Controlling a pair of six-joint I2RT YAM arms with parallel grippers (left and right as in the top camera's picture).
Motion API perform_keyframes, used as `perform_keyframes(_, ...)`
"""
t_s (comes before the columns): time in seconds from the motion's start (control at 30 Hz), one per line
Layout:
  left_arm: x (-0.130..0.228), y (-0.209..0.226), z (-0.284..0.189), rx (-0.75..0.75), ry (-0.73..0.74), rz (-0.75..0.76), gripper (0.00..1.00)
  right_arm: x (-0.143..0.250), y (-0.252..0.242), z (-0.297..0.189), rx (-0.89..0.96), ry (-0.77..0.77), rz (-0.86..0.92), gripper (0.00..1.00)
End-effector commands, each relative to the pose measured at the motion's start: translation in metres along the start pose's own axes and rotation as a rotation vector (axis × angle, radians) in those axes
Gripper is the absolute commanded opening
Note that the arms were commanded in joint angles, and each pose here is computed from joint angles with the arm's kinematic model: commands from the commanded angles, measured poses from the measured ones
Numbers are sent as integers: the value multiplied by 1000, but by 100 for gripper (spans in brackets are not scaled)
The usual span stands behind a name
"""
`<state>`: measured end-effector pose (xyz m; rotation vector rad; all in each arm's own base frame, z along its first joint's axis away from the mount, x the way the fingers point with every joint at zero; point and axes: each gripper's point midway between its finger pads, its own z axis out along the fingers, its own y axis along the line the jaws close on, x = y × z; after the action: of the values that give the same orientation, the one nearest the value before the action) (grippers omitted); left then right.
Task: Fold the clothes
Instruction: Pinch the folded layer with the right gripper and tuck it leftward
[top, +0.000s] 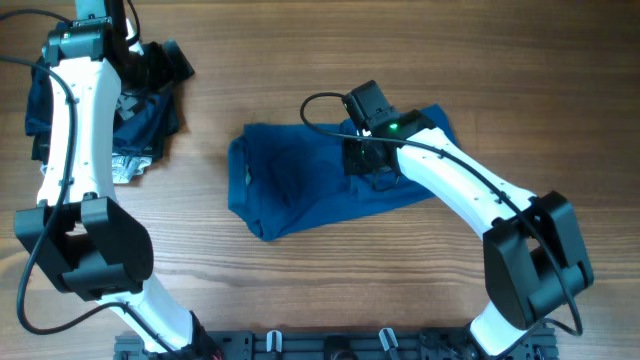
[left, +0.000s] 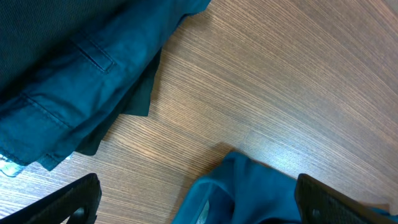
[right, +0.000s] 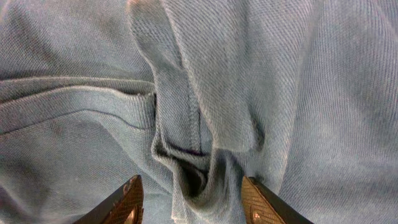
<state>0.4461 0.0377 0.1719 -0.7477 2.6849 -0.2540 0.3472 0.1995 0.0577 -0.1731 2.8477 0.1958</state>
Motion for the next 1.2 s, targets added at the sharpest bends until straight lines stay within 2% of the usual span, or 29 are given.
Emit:
perform_keyframes(0.0,-2,2,4,3,7,-20,100,11,0,16,10,46,-104,48)
perform_keyframes(0.07,-2,2,4,3,7,-20,100,11,-1,15,11,48,-147,28)
perform_keyframes(0.13,-2,2,4,3,7,-20,100,13,-1,15,13,54,-148,20)
perform_keyframes(0.2,-2,2,4,3,7,-20,100,16,-3,14,20,68,-164,4)
perform_keyframes(0.33,-2,2,4,3,7,-20,100,30,-2,-5,-6,120,-174,4)
perform_keyframes(0.53,-2,2,4,3,7,-20,100,50,26,-14,-188,203,-194,4)
perform_keyframes(0.63,-2,2,4,3,7,-20,100,54,24,-14,-183,219,-192,5)
perform_keyframes(0.67,-2,2,4,3,7,-20,100,55,24,-14,-186,223,-190,13)
perform_keyframes(0.73,-2,2,4,3,7,-20,100,56,26,-14,-192,227,-180,20)
perform_keyframes(0.8,-2,2,4,3,7,-20,100,56,26,-14,-193,225,-182,34)
perform_keyframes(0.83,-2,2,4,3,7,-20,100,55,30,-16,-223,220,-233,36)
perform_keyframes(0.87,-2,2,4,3,7,-20,100,48,46,-27,-313,196,-319,42)
perform_keyframes(0.93,-2,2,4,3,7,-20,100,10,63,-59,-353,68,-343,47)
perform_keyframes(1.0,-2,2,4,3,7,-20,100,-30,58,-83,-262,-65,-261,46)
perform_keyframes(1.07,-2,2,4,3,7,-20,100,-57,52,-94,-189,-169,-255,45)
perform_keyframes(1.17,-2,2,4,3,7,-20,100,-64,45,-76,-137,-167,-189,46)
